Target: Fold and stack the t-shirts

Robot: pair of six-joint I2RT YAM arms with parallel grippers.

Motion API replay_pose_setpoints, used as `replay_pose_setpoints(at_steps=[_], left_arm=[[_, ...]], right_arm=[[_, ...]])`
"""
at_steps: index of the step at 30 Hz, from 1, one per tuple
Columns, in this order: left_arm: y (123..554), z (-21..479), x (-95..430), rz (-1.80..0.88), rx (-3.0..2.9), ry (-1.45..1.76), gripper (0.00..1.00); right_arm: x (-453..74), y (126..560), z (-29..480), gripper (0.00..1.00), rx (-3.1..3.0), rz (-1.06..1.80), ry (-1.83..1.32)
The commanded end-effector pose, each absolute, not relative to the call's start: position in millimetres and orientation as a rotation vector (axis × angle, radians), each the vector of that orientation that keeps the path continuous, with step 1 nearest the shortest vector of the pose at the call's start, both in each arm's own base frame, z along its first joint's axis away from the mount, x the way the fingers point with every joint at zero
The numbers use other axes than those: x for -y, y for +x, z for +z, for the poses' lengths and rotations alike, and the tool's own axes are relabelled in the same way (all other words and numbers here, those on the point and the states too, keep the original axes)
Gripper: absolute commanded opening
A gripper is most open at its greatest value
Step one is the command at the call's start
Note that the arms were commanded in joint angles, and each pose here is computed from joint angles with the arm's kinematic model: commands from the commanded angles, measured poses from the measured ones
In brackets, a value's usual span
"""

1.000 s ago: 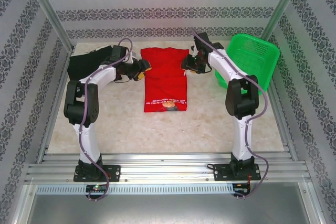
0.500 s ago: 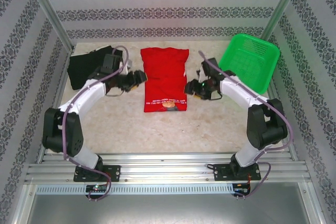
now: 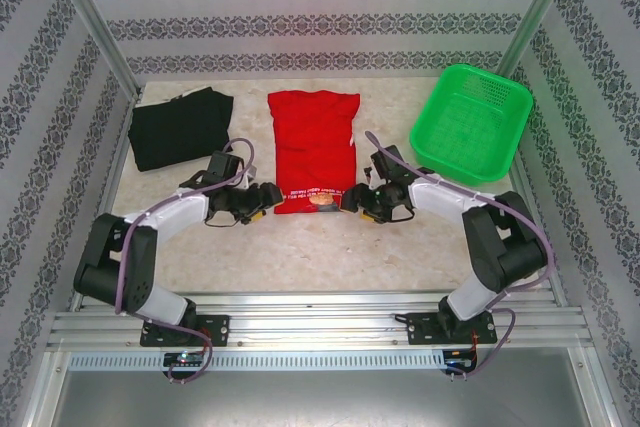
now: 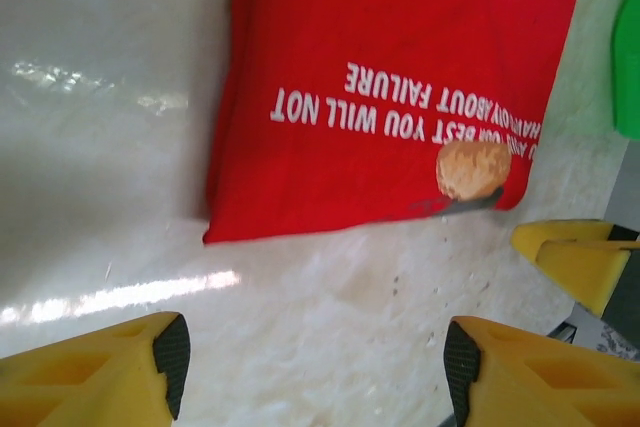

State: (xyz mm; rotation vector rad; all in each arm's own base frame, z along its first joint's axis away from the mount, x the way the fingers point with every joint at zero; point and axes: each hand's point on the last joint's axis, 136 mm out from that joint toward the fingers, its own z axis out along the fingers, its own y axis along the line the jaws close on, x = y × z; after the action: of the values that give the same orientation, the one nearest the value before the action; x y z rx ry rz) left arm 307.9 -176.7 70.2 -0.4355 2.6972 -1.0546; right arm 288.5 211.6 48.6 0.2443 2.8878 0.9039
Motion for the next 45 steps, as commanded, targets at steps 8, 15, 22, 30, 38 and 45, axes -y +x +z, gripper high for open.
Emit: replay_pose_setpoints(at_steps=[8,15,22,30,38,45], left_arm=[[326,50,194,-1.063,-2.713,-0.462,0.66],[342,40,201,-1.054,-2.686,-0.499,0.61],[366,40,218,-1.073,-2.670,-0.484,0.54],[386,41,230,-1.073,-2.706,-0.453,0.38],[356,59,215,-1.013,-2.743,-0.405,0.00],[301,71,192,-0.974,-2.750,-0.449,0.00]], right_arm=[[-221,309,38,0.64,-2.871,0.910,0.266],[-222,322,28,0.62,-2.870,0.893,0.299],[-229,336,28,0.52,-2.869,0.906,0.305],[-232,347,32,0.29,-2.873,0.897,0.292],[-227,338,52,0.00,-2.888,0.874,0.275],[-210,279,74,0.00,-2.922,0.874,0.351]])
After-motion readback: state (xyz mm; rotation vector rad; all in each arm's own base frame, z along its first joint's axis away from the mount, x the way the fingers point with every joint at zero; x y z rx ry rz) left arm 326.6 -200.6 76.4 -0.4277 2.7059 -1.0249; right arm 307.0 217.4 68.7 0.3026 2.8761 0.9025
